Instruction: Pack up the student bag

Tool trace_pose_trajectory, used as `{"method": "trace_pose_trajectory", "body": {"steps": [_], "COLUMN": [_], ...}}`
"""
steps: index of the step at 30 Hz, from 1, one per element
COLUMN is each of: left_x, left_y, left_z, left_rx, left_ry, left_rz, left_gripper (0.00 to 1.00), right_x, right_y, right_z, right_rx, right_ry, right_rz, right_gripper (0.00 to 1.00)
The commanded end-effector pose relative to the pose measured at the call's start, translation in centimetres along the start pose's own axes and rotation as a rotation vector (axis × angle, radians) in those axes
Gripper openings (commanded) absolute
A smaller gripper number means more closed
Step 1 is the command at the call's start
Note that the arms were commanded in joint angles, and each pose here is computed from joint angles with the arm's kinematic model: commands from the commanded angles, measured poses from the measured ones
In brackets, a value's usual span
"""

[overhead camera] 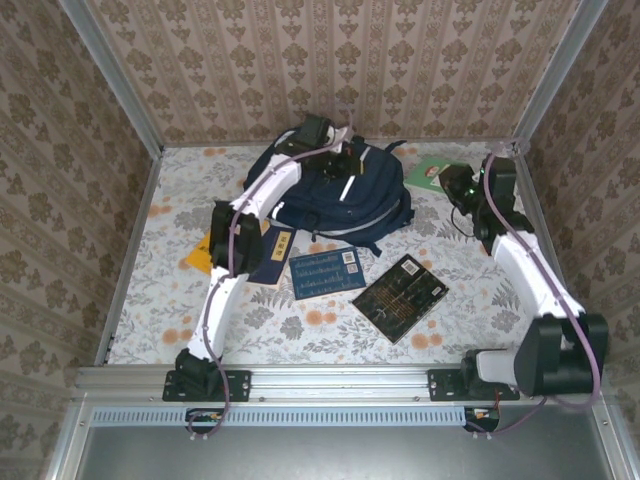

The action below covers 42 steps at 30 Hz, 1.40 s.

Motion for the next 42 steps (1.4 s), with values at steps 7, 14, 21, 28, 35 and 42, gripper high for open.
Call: {"method": "trace_pose_trajectory", "body": {"steps": [7,14,21,28,35,42], "left_x": [5.4,5.8,6.2,6.8,7.2,7.5], "left_y": [-11.2,-11.5,-12.2,-12.9,-13.4,-12.6], "left_z": [10.9,13.4,14.5,15.6,16.2,15.9], "left_rx": [-0.267,-0.325,-0.392,-0.429,-0.457,-0.477], "left_ry": [-0.15,-0.144,-0.155,-0.165,-0.178,-0.175], "left_rz": [-0.061,-0.053,-0.031,-0.018,-0.013,0.013], "left_gripper": [0.0,0.0,0.0,0.0,0.0,0.0], "right_x": [-0.4,-5.0,-9.3,-12.3,-17.2,-23.7], "right_y": [-3.7,1.7,4.6,6.9,9.2,9.7], "right_z": [1.3,-4.1,-8.2,-11.1,-14.9,-20.1], "right_rx": [-0.107,0.266,0.449,0.51,0.494,0.401], "right_ry": [-0.067,0.233,0.403,0.437,0.525,0.605], "right_rz": [0.017,-0.027,-0.125,-0.164,-0.146,-0.127], "right_gripper": [0.0,0.0,0.0,0.0,0.0,0.0]}}
Point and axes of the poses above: each hand's point on the last joint's axis, 136 mm out from that joint toward the fingers, its own z axis back along the fingers, its own y axis along the line the jaws close on, x = y × z, the point moved 1 cm from there along z, back along the fingers, and after that the axes turned 1 degree about z, right-handed, at the moved point
